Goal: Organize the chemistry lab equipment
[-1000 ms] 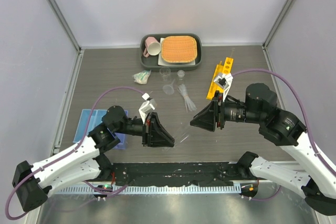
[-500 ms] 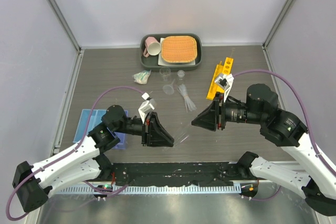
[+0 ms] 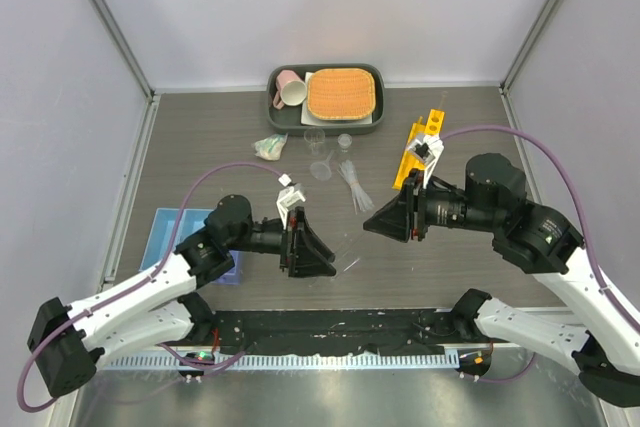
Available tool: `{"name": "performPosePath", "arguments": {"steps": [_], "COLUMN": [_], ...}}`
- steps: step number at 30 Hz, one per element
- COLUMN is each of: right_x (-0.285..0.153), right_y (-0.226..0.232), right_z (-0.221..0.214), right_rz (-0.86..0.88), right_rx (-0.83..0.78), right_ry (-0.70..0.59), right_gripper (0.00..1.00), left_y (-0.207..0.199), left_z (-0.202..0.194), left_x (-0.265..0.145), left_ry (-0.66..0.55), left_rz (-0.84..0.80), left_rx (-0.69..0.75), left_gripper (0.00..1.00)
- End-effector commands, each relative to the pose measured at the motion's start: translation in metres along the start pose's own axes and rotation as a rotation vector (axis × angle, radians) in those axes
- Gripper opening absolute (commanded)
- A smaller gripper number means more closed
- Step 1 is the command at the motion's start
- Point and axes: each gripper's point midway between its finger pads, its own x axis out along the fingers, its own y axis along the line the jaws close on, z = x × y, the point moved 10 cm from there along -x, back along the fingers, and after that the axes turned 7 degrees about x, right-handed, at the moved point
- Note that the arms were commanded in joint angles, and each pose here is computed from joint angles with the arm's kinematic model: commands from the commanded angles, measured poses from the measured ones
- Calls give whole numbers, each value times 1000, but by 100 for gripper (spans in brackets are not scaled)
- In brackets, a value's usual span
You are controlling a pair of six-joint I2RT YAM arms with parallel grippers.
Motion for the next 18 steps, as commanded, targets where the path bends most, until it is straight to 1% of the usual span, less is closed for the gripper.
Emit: {"name": "performPosePath", "arguments": {"steps": [1, 2, 3, 4, 5, 6, 7, 8, 10, 11, 12, 13, 14, 15, 16, 17, 18], "right_x": [-5, -4, -6, -2, -4, -3, -4, -1, -2, 0, 0, 0, 2, 2, 1, 0, 3], "right_y": [9, 7, 9, 3, 4, 2, -1, -4, -9, -13, -16, -20, -23, -28, -31, -31, -39], "right_z": [21, 21, 26, 27, 33, 35, 35, 41, 44, 52, 56, 56, 63, 68, 70, 75, 80], "right_rz": [-41, -74, -91, -156, -180, -210, -249, -305, -386, -449, -502, -554, -608, -686, -732, -766, -857], "right_rx": [-44, -45, -51, -43, -51, -57, -55, -56, -64, -69, -76, -82, -86, -94, -107, -112, -123], "right_ry": [-87, -79, -92, -91, -108, -108, -105, -121, -118, -140, -156, -147, -159, -183, -183, -204, -223], "right_gripper": [21, 21, 21, 20, 20, 20, 20, 20, 20, 19, 19, 19, 19, 18, 18, 18, 18], "left_y": [6, 5, 8, 11, 8, 10, 12, 10, 10, 10, 11, 9, 11, 11, 10, 12, 12], "left_z": [14, 19, 16, 20, 28, 26, 30, 37, 37, 45, 41, 46, 42, 41, 43, 39, 37], "left_x": [-3, -4, -6, -9, -11, -15, -20, -24, -33, -40, -46, -51, -57, -59, -61, -64, -65], "left_ry": [-34, -47, -20, -44, -59, -43, -66, -88, -75, -119, -93, -111, -88, -77, -79, -48, -33], "left_rz": [188, 220, 280, 364, 401, 471, 559, 607, 730, 827, 900, 948, 1025, 1059, 1082, 1119, 1130], "left_rx": [6, 19, -12, -8, 8, -15, -13, -4, -35, -26, -57, -62, -77, -85, -97, -109, -115], "left_gripper": [57, 61, 62, 63, 63, 63, 64, 64, 64, 64, 64, 64, 64, 64, 64, 64, 63]}}
